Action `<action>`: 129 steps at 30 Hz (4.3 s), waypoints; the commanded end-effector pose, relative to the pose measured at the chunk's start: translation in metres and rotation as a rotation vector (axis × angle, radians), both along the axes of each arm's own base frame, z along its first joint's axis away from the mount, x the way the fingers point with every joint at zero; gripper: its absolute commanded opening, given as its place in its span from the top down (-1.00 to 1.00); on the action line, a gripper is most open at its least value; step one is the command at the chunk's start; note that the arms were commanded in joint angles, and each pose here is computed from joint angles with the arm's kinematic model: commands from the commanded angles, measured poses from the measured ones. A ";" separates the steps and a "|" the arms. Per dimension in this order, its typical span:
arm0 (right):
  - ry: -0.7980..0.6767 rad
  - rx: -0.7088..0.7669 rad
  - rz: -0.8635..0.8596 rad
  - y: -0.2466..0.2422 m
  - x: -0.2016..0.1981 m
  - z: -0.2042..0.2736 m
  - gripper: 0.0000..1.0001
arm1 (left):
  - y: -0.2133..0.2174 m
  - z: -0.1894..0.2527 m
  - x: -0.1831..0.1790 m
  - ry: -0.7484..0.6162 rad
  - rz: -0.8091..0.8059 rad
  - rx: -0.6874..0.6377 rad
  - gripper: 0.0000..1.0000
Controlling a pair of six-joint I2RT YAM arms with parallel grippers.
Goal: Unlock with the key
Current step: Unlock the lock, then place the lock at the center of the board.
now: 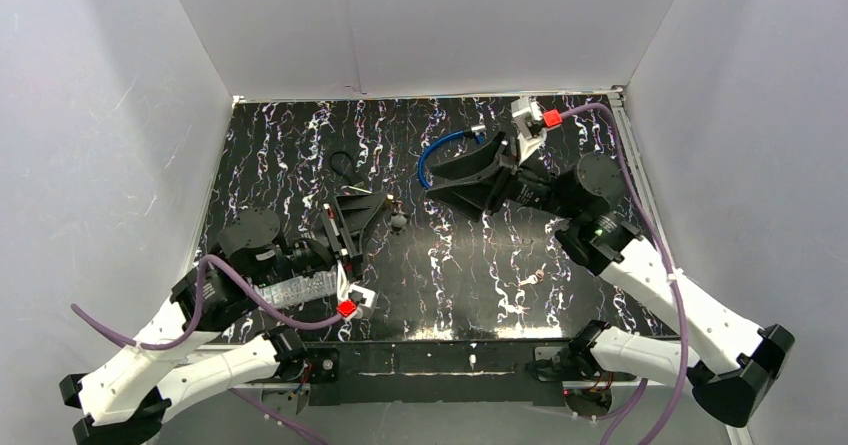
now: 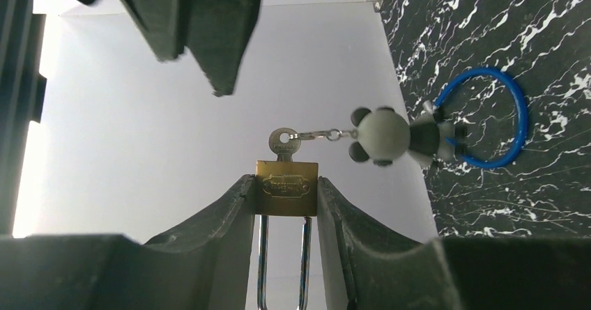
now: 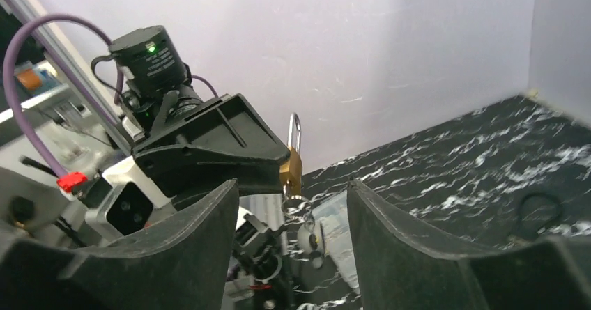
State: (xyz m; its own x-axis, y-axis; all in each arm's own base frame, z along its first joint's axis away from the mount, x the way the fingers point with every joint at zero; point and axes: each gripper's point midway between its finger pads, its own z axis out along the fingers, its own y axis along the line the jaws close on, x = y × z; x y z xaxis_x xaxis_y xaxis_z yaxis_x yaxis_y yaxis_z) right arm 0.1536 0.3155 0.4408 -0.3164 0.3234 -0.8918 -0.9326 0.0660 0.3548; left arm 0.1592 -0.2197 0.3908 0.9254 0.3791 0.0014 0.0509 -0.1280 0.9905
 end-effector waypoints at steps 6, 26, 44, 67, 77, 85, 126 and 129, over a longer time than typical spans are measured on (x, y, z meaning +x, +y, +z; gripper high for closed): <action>-0.302 -0.168 0.064 0.018 -0.017 0.003 -0.44 | 0.001 0.009 -0.009 0.063 -0.027 -0.026 1.00; -0.290 -0.191 0.066 0.063 -0.015 -0.005 -0.06 | -0.003 0.014 -0.005 0.026 -0.029 -0.014 1.00; -0.250 -0.236 -0.007 0.044 -0.009 -0.020 0.97 | 0.007 0.027 0.004 0.047 0.051 -0.065 -0.94; -0.325 -0.298 0.024 0.023 -0.022 -0.022 0.97 | 0.017 -0.012 -0.024 0.764 0.180 0.056 0.24; -0.341 -0.304 0.059 0.021 -0.029 -0.020 0.97 | 0.005 -0.024 -0.021 0.838 0.193 0.093 -0.03; -0.357 -0.297 0.068 0.019 -0.033 -0.014 0.97 | 0.004 -0.030 -0.011 0.781 0.205 0.104 0.64; 0.705 0.044 -0.140 -0.039 0.120 -0.110 0.97 | 0.019 -0.042 0.044 0.283 0.319 0.113 0.10; 0.665 -0.095 -0.328 -0.054 0.153 -0.133 0.97 | 0.021 -0.038 0.044 0.395 0.368 0.097 0.09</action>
